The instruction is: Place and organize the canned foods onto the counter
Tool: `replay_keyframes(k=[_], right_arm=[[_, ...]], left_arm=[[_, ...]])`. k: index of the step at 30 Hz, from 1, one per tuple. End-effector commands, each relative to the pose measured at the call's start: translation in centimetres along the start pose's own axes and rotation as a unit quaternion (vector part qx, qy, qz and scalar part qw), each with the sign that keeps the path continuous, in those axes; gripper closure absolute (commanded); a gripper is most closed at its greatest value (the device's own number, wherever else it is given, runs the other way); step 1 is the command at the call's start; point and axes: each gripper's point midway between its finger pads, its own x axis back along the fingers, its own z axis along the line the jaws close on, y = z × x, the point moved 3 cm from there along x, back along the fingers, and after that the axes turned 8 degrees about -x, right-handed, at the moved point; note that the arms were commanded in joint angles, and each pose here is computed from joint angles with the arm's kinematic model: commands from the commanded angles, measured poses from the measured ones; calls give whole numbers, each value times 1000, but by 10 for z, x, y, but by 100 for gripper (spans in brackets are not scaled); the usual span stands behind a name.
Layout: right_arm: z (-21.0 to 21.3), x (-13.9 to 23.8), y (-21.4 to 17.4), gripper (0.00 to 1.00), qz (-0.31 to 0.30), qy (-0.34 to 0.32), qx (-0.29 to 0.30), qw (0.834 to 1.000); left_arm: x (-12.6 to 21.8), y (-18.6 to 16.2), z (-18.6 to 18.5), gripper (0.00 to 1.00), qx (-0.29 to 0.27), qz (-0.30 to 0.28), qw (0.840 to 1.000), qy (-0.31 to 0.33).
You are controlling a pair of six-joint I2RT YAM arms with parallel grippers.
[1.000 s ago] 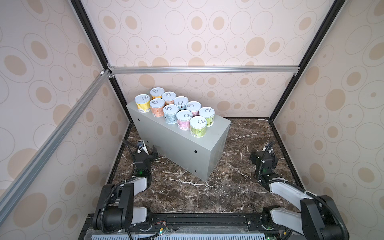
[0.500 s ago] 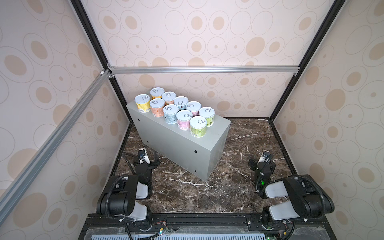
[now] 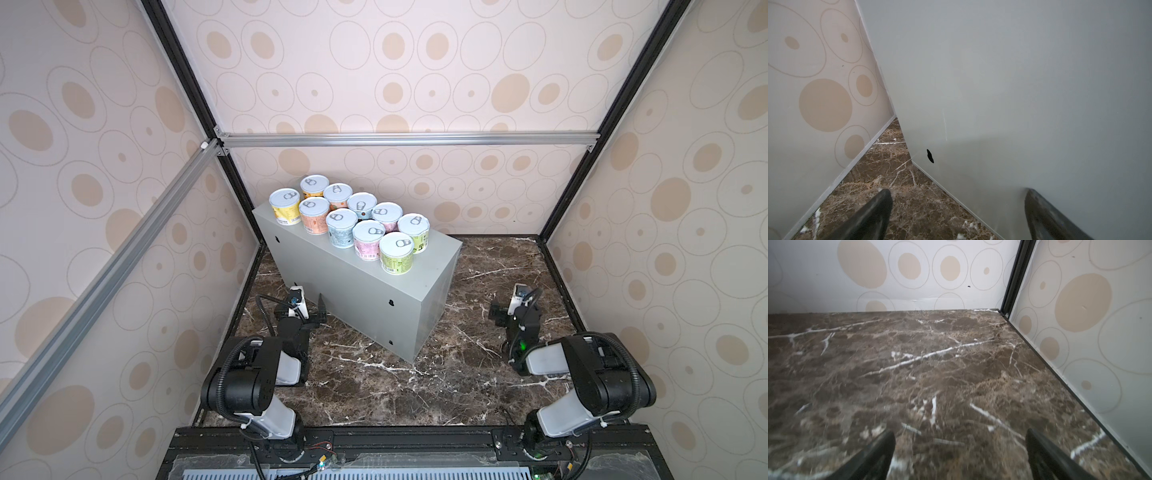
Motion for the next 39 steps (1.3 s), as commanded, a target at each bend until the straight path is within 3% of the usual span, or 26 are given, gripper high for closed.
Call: replay_keyframes(k=[1, 39], right_arm=[[-2, 0, -20, 0, 53, -5, 12, 999], [-3, 1, -21, 0, 65, -7, 13, 998]], left_arm=[[-3, 4, 0, 1, -8, -8, 1000, -5], [-2, 4, 0, 1, -10, -8, 1000, -4]])
